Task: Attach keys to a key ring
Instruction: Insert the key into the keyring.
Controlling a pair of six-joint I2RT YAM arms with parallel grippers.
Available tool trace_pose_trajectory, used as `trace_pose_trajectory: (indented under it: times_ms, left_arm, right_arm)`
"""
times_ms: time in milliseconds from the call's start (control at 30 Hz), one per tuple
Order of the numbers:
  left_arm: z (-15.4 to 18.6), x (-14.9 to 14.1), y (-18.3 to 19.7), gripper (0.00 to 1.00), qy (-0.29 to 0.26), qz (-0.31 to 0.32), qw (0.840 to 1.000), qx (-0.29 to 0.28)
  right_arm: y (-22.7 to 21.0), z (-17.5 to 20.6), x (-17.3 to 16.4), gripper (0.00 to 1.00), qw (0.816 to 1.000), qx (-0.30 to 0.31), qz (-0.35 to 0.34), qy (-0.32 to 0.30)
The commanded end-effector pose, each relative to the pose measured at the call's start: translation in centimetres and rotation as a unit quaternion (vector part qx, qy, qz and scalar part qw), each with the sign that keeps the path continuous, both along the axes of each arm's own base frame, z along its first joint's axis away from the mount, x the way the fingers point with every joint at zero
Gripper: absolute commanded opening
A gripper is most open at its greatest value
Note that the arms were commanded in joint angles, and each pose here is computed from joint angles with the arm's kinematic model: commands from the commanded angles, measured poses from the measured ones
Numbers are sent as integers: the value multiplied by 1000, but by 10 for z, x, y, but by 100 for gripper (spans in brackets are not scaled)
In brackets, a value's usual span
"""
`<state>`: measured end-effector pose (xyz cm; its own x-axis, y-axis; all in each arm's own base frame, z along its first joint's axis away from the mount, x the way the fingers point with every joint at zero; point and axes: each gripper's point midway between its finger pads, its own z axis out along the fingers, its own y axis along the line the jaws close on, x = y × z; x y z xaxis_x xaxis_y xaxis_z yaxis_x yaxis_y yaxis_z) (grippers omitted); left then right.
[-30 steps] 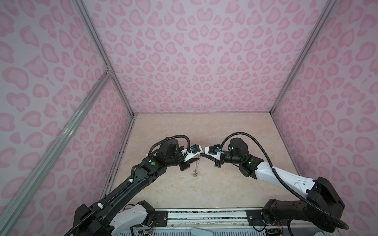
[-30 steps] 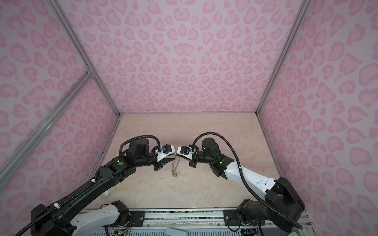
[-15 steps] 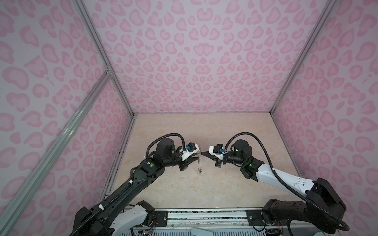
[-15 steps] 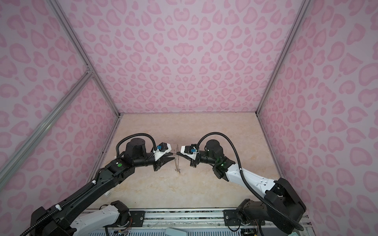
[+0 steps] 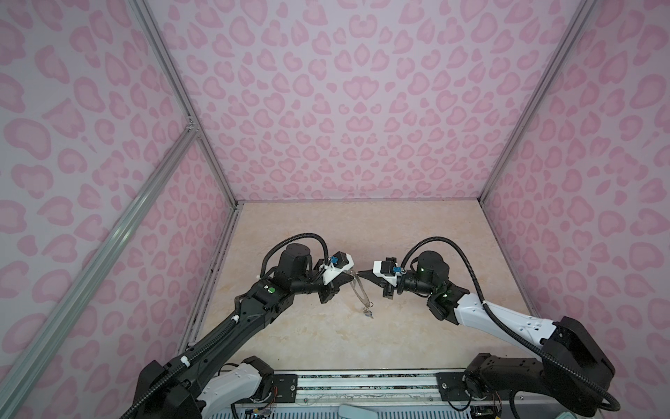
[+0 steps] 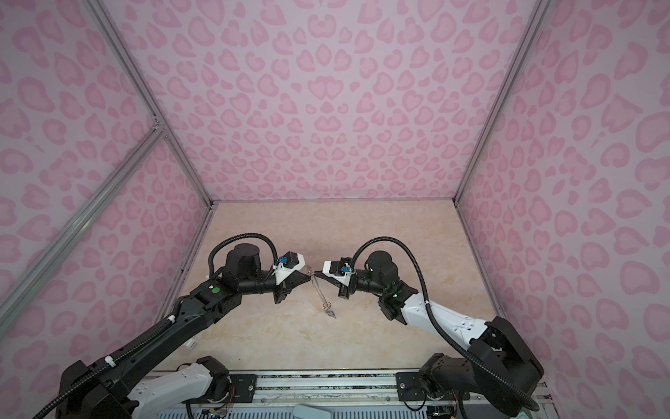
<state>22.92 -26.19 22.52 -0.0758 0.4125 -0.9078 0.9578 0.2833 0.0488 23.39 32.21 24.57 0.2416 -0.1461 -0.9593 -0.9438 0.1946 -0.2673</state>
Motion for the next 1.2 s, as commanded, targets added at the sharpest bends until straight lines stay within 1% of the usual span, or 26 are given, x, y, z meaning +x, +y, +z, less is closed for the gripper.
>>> trace_pose_trajectory:
  times_ms: [0, 167, 200, 267, 333, 500, 633, 700, 1000, 1167]
  left_arm:
    - [1, -4, -4, 3, 13, -20, 1000, -6]
    - [-5, -6, -11, 3, 43, -41, 998, -4]
    - [-4, -5, -12, 7, 47, -42, 998, -5]
    - [-1, -1, -13, 19, 45, -34, 998, -7]
    - [4, 5, -11, 26, 30, -19, 999, -10]
    - [16, 11, 0, 33, -34, 15, 999, -8]
    - [27, 13, 6, 34, -75, 29, 997, -9]
    - [33, 13, 5, 34, -85, 24, 996, -13]
    - [45, 11, -8, 31, -92, -8, 995, -22]
    - [42, 8, -13, 27, -88, -23, 996, -19]
  right_arm:
    - [-1, 24, -2, 0, 999, 43, 6, -32]
    - [-4, 27, -1, 0, 998, 52, 10, -30]
    - [-3, 26, -1, 0, 998, 50, 11, -27]
    - [-4, 23, 0, 0, 998, 48, 11, -24]
    - [-5, 20, 2, 0, 999, 47, 8, -20]
    - [-11, 17, 8, 0, 999, 49, 2, -14]
    - [-11, 16, 9, 0, 999, 49, 6, -11]
    - [-10, 15, 9, 0, 999, 48, 9, -9]
    - [-8, 17, 7, 0, 998, 54, 22, -4]
    - [-6, 18, 6, 0, 998, 60, 30, 2]
